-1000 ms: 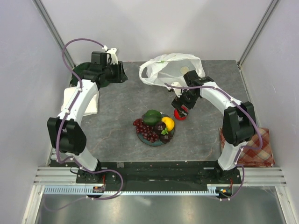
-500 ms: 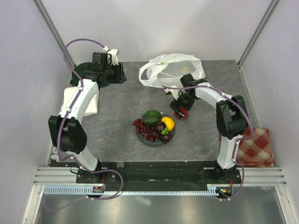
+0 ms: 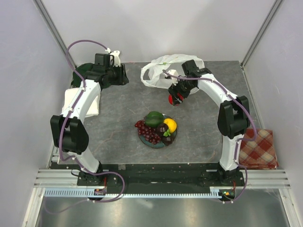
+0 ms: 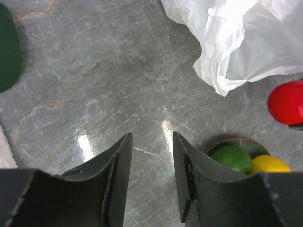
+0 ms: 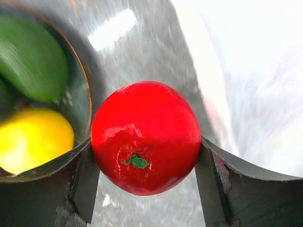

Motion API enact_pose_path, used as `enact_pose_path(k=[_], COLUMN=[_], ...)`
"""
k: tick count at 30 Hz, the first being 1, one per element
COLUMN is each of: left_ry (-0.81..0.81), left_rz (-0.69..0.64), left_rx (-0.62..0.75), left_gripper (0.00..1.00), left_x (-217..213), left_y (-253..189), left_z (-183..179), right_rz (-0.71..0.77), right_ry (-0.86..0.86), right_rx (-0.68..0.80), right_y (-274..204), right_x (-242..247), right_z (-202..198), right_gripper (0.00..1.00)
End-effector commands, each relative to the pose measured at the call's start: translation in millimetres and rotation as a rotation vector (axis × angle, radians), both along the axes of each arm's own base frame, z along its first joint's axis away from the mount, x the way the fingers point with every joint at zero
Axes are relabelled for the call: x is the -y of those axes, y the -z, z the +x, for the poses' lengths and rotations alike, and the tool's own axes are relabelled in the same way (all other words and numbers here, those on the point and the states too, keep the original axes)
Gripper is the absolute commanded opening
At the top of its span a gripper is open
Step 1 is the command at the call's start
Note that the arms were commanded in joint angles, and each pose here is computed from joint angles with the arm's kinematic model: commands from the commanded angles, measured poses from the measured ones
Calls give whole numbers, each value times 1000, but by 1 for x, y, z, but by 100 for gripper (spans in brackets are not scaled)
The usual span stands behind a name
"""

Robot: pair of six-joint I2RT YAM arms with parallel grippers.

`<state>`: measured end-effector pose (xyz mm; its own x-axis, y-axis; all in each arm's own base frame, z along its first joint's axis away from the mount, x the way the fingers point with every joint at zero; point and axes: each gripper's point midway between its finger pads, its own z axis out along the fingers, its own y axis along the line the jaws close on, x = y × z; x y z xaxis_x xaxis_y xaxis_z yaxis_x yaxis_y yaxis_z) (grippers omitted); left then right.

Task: Take the fake fruits out of the plastic bag
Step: Pick up the fake fruit from the center of the board, then place the fake fruit on the plate.

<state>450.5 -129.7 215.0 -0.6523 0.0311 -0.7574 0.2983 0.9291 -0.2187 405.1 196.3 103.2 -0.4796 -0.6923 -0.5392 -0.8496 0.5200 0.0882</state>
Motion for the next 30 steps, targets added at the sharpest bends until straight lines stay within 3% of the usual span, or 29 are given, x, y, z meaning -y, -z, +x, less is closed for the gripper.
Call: enact_pose_path(k=[1, 25, 30], left_ry=[9, 10, 11], left_rz=[21, 14, 13], left_rx=[73, 67, 60], left_gripper=[47, 47, 47], left_x=[-3, -1, -1], left_y=[-20, -19, -17], left_z=[13, 16, 14], right_rz=[117, 172, 168], right_ry=[-33, -227, -224], right_rx=[-100, -307, -311], right_y=[1, 20, 22], right_x=[-28, -62, -64], right_z=[-2, -80, -78], right_gripper=[62, 68, 75])
